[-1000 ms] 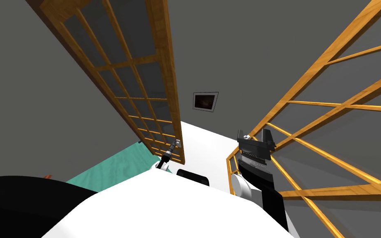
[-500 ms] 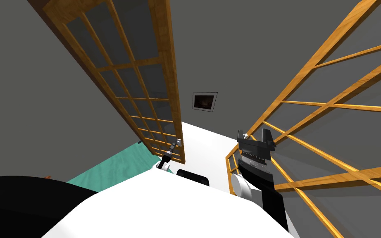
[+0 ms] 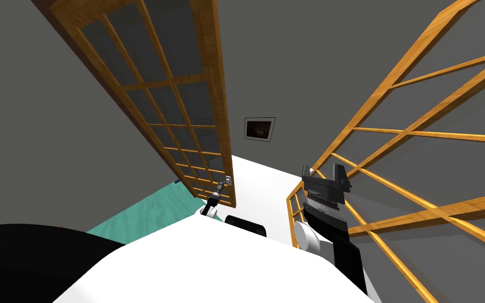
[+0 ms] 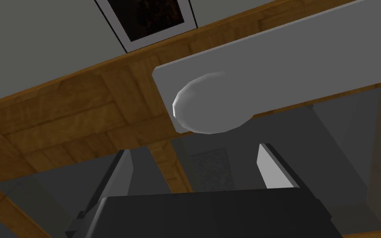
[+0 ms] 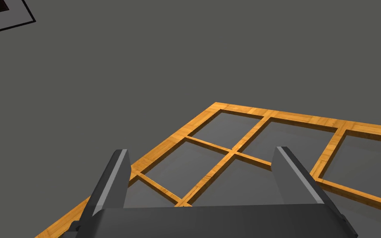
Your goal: Push the door open
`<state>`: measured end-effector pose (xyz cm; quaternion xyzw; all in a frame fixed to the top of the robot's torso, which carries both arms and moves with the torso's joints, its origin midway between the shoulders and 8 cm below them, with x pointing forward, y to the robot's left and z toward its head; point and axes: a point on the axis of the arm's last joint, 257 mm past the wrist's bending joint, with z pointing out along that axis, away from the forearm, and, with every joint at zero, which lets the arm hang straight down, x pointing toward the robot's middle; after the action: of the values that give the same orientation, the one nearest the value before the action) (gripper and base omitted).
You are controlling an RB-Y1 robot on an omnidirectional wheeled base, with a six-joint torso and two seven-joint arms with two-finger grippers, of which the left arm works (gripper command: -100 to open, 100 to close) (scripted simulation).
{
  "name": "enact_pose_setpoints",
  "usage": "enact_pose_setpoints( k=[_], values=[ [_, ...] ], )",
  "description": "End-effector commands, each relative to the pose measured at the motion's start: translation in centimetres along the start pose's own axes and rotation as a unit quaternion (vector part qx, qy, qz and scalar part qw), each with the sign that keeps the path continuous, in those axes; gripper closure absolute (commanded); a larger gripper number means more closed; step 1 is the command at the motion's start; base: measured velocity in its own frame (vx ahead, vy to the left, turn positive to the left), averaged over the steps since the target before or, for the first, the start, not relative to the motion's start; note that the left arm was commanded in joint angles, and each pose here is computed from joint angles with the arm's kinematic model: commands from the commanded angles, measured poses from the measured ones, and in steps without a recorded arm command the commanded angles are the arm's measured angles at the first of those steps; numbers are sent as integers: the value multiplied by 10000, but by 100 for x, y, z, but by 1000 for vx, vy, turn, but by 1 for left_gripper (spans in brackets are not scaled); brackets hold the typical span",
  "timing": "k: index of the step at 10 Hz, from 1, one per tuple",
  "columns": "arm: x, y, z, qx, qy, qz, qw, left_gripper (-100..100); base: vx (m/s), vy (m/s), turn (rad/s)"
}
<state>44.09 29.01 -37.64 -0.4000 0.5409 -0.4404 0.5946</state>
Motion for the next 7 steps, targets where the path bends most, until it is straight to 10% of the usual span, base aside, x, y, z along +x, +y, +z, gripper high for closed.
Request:
enact_pose_setpoints(
  k=[1, 7],
  values=[
    [6, 0, 1, -5, -19, -220, 9998, -100, -32, 20, -23],
    [68, -6, 21, -26, -162, -1301, 9914, -100, -35, 24, -38]
  ],
)
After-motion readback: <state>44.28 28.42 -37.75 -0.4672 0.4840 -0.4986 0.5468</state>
